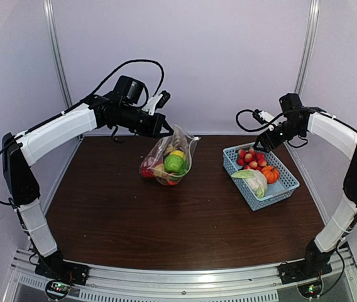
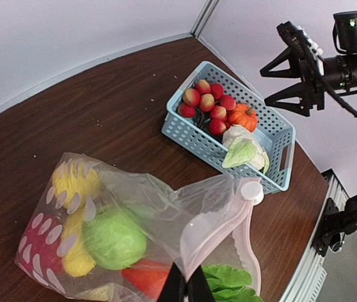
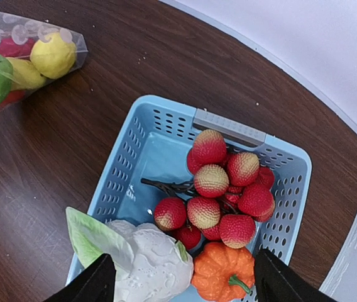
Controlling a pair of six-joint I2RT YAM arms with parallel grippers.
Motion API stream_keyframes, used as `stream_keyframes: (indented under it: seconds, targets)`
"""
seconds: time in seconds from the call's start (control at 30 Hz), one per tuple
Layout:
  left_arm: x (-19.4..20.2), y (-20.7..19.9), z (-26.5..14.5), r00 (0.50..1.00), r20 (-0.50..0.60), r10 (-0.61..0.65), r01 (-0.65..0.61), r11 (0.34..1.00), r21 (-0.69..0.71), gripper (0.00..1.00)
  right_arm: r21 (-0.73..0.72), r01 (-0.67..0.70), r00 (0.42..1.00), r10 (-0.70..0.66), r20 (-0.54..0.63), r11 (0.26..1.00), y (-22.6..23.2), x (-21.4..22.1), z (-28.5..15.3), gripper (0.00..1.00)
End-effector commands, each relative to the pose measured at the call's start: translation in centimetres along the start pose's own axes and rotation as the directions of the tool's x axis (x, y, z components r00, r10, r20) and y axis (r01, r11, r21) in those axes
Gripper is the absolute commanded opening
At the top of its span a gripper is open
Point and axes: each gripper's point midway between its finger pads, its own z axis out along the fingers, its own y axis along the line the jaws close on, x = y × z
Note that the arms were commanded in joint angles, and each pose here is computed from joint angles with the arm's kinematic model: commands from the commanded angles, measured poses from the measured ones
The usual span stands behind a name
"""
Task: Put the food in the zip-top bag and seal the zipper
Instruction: Place the fake fruit in the zipper food storage bag, then pick up the fake fruit from the bin.
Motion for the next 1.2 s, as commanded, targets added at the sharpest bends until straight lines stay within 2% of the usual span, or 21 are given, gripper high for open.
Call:
stream_keyframes:
  seconds: [0.0, 0.33, 0.6, 0.87, 1.17]
  targets:
    - [-0.7, -0.7, 0.4, 1.0, 0.03, -0.005, 0.004, 0.999, 0.054, 0.0, 0.063, 0.01, 0.991, -0.001, -0.136, 0.998, -1.6, 3.7, 2.2, 0.76]
    - [-0.1, -0.7, 0.6, 1.0, 0.013, -0.013, 0.012, 0.998, 0.059, 0.0, 0.023, -0.027, 0.97, 0.032, -0.242, 0.999, -1.9, 6.4, 5.3, 0.77]
    - [0.2, -0.6, 0.8, 1.0, 0.006, -0.019, 0.018, 0.998, 0.058, 0.0, 0.12, -0.063, 0.963, 0.092, -0.255, 0.991, -4.8, 5.8, 7.6, 0.78]
    - [0.3, -0.6, 0.7, 1.0, 0.005, -0.018, 0.018, 0.998, 0.056, 0.0, 0.13, -0.099, 0.946, 0.134, -0.294, 0.987, -5.7, 6.7, 10.1, 0.71]
    - [0.1, -0.6, 0.5, 1.0, 0.012, -0.014, 0.013, 0.999, 0.052, 0.0, 0.088, -0.139, 0.931, 0.16, -0.329, 0.986, -5.3, 8.2, 10.6, 0.67]
